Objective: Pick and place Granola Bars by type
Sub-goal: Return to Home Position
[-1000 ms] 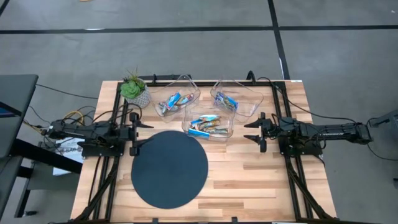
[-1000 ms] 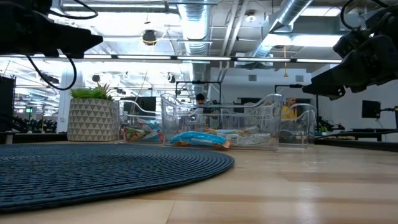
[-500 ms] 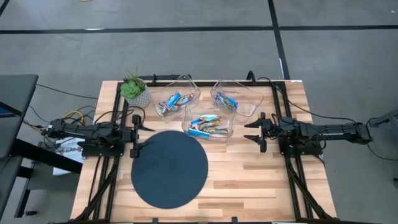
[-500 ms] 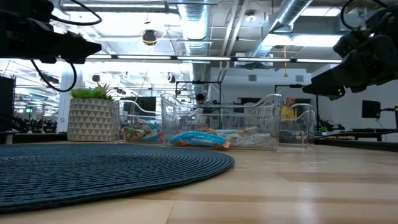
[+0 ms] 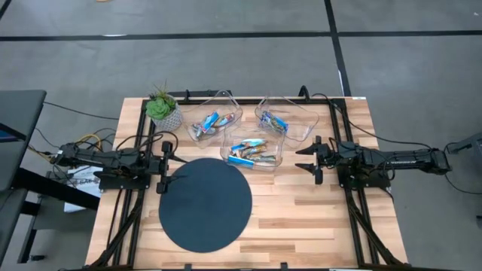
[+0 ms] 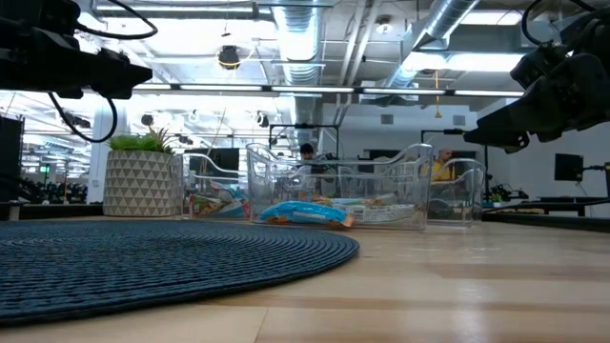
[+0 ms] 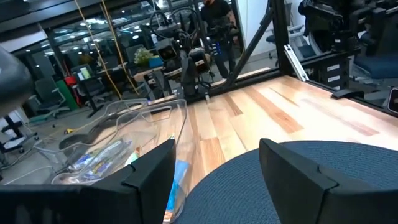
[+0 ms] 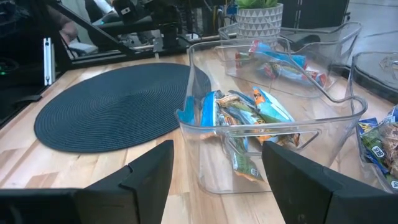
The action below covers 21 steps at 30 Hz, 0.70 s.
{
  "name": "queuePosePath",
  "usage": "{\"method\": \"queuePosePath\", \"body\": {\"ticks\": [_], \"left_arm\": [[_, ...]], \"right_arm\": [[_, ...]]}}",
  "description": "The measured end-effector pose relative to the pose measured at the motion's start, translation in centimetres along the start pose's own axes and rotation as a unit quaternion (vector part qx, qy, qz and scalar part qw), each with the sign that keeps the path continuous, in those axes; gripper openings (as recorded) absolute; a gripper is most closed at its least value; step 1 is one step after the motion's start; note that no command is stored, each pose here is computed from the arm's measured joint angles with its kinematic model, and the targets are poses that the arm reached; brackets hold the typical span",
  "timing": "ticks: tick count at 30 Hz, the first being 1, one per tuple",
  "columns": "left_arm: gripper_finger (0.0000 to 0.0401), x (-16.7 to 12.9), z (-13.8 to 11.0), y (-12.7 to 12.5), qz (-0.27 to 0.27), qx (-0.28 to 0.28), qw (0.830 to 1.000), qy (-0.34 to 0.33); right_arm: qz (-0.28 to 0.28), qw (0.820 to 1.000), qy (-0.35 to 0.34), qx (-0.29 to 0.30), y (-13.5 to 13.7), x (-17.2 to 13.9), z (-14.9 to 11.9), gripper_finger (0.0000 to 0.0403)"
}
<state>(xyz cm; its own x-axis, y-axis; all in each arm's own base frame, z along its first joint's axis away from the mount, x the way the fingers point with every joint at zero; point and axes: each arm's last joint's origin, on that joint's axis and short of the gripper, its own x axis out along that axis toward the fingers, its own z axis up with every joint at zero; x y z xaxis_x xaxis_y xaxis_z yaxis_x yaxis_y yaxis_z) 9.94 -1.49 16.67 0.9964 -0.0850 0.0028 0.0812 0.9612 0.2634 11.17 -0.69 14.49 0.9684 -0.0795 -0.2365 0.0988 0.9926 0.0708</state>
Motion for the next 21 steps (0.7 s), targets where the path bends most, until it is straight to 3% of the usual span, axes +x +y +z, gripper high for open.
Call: {"method": "queuePosePath", "body": {"ticks": [21], "left_arm": [[0.0224, 0.01, -0.04, -0.01, 0.0, 0.0, 1.0, 0.001]], "right_arm": [[0.0, 1.0, 0.0, 0.0, 0.0, 0.0, 0.01, 0.024]]}}
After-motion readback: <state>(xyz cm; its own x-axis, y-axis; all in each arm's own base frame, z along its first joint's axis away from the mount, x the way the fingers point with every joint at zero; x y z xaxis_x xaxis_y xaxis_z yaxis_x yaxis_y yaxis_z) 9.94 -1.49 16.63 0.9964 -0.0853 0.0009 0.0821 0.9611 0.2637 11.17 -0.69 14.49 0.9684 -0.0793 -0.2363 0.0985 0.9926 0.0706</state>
